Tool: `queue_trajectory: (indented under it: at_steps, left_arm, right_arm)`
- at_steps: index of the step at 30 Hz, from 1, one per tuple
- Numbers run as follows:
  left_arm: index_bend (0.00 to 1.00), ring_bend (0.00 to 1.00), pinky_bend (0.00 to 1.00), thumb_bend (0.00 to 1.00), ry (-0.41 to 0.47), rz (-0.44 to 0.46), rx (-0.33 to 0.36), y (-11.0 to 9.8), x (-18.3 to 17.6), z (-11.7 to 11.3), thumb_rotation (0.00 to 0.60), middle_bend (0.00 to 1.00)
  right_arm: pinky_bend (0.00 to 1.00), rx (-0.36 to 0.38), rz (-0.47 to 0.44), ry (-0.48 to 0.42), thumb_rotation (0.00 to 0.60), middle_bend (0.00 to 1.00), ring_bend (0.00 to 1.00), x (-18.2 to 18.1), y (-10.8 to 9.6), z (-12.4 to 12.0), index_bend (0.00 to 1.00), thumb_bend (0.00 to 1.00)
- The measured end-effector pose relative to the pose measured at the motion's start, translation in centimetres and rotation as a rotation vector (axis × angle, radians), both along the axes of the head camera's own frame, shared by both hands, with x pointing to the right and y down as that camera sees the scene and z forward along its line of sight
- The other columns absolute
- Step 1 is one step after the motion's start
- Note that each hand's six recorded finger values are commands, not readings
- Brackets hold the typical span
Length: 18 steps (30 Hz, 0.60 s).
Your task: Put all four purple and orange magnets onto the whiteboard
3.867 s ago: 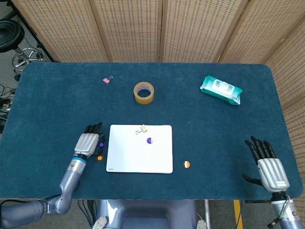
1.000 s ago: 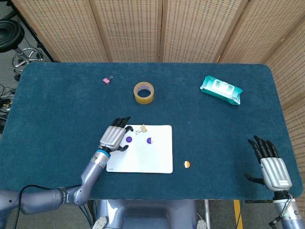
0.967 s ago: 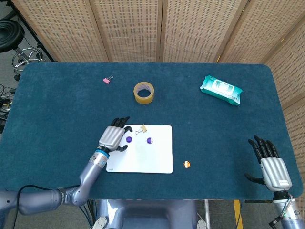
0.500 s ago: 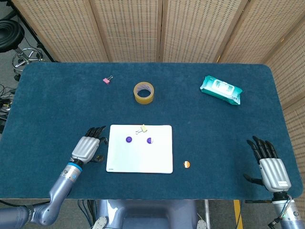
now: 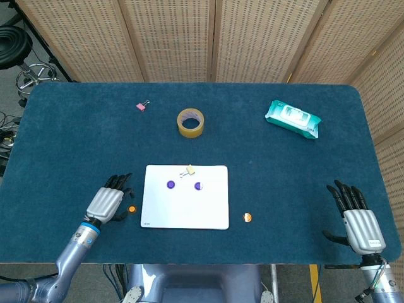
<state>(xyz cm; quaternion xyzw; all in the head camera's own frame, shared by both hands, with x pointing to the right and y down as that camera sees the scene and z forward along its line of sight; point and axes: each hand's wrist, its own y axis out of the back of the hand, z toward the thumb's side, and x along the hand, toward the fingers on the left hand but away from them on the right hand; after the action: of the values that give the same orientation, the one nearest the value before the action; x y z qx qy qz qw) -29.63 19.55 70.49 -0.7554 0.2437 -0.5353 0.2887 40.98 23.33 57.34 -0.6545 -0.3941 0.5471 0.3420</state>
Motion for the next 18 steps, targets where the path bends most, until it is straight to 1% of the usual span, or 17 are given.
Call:
queue_trajectory:
  at_steps: [2, 5, 9, 14, 18]
  left_arm:
    - [0.41, 0.00, 0.00, 0.26, 0.002, 0.002, -0.016, 0.4, 0.1, 0.6, 0.600, 0.00]
    - [0.42, 0.00, 0.00, 0.26, 0.004, 0.007, -0.020, 0.8, 0.3, 1.0, 0.600, 0.00]
    - [0.43, 0.00, 0.00, 0.26, 0.006, 0.008, -0.021, 1.0, 0.5, 1.2, 0.600, 0.00]
    - [0.49, 0.00, 0.00, 0.27, 0.006, 0.007, -0.018, 1.2, 0.6, 1.4, 0.600, 0.00]
    - [0.50, 0.00, 0.00, 0.27, 0.003, 0.003, -0.013, 1.2, 0.6, 1.5, 0.600, 0.00]
  right_arm:
    - [0.00, 0.001, 0.001, 0.000, 0.600, 0.00, 0.00, 0.0, 0.0, 0.0, 0.00, 0.00]
    - [0.00, 0.001, 0.002, -0.002, 0.600, 0.00, 0.00, 0.1, -0.1, -0.1, 0.00, 0.00]
    - [0.00, 0.001, 0.003, -0.004, 0.600, 0.00, 0.00, 0.1, -0.1, -0.1, 0.00, 0.00]
    - [0.00, 0.002, 0.004, -0.005, 0.600, 0.00, 0.00, 0.1, -0.1, -0.2, 0.00, 0.00]
    - [0.00, 0.004, 0.007, -0.005, 0.600, 0.00, 0.00, 0.2, -0.1, -0.3, 0.00, 0.00]
